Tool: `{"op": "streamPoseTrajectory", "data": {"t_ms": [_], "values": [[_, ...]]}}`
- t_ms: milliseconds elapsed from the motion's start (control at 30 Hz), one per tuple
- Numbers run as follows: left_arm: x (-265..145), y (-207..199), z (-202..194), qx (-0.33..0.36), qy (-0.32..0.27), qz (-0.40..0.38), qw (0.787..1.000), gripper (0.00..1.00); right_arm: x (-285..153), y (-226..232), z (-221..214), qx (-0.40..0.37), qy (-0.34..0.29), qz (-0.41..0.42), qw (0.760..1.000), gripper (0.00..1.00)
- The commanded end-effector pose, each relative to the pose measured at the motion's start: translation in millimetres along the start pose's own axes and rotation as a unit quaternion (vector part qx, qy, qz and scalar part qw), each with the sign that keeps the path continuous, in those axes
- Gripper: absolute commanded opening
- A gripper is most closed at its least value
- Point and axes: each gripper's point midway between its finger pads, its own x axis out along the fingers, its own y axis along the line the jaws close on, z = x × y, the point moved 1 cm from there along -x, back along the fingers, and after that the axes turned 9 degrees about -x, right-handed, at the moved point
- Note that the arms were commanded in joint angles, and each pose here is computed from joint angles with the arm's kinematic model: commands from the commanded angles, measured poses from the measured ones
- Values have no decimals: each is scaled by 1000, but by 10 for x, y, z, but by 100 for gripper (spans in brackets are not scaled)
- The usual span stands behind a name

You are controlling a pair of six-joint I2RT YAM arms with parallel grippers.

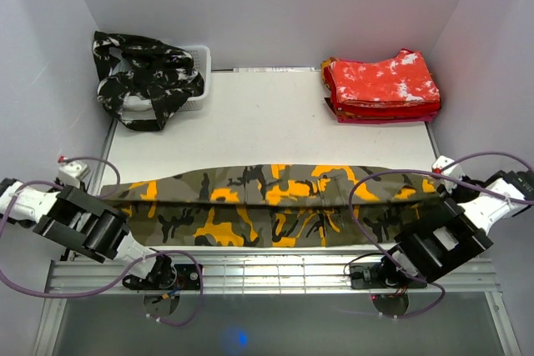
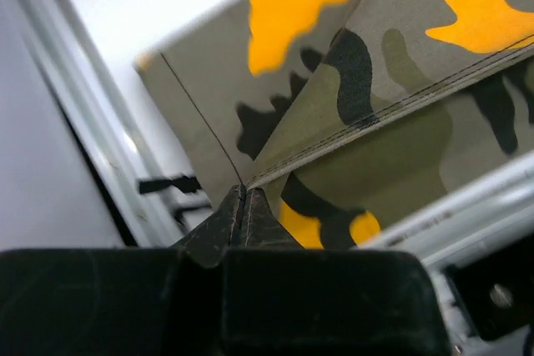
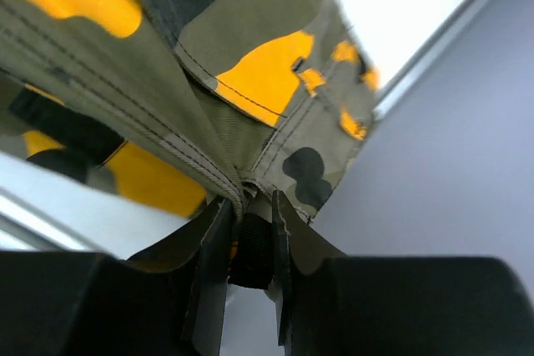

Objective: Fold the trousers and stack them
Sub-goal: Fold the trousers

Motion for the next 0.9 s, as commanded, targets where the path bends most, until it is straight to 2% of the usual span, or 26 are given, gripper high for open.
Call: {"op": "streamPoseTrajectory", "data": {"t_ms": [0, 200, 333, 467, 500, 533, 600, 633, 667, 733, 767, 867], "values": [[-103, -117, -716, 38, 128, -27, 991, 0, -103, 121, -521, -181, 89, 53, 978, 8], [110, -232, -1257, 31, 221, 16, 975, 0, 119, 533, -650, -191, 100, 111, 970, 8], [362, -212, -1348, 23, 272, 64, 960, 0, 283, 704, -587, -187, 105, 125, 969, 8], [682, -57, -1133, -10, 280, 83, 956, 0, 540, 634, -429, -169, 103, 131, 971, 8], [781, -60, -1168, -61, 285, 79, 953, 0, 552, 551, -415, -169, 110, 127, 971, 8], [821, 142, -987, -62, 280, 95, 953, 0, 612, 485, -416, -163, 110, 125, 972, 8], [944, 180, -968, -131, 287, 76, 946, 0, 681, 269, -348, -141, 108, 116, 977, 8], [978, 251, -892, -144, 282, 73, 946, 0, 688, 171, -319, -133, 107, 111, 979, 8], [971, 499, -653, -145, 257, 89, 951, 0, 705, 130, -265, -110, 98, 113, 983, 8], [1012, 568, -559, -179, 250, 75, 949, 0, 672, -166, -234, -100, 95, 98, 986, 8], [992, 737, -341, -172, 224, 85, 955, 0, 653, -220, -214, -91, 91, 99, 987, 8], [980, 858, -32, -162, 195, 81, 964, 0, 582, -502, -92, -81, 70, 77, 991, 8]]}}
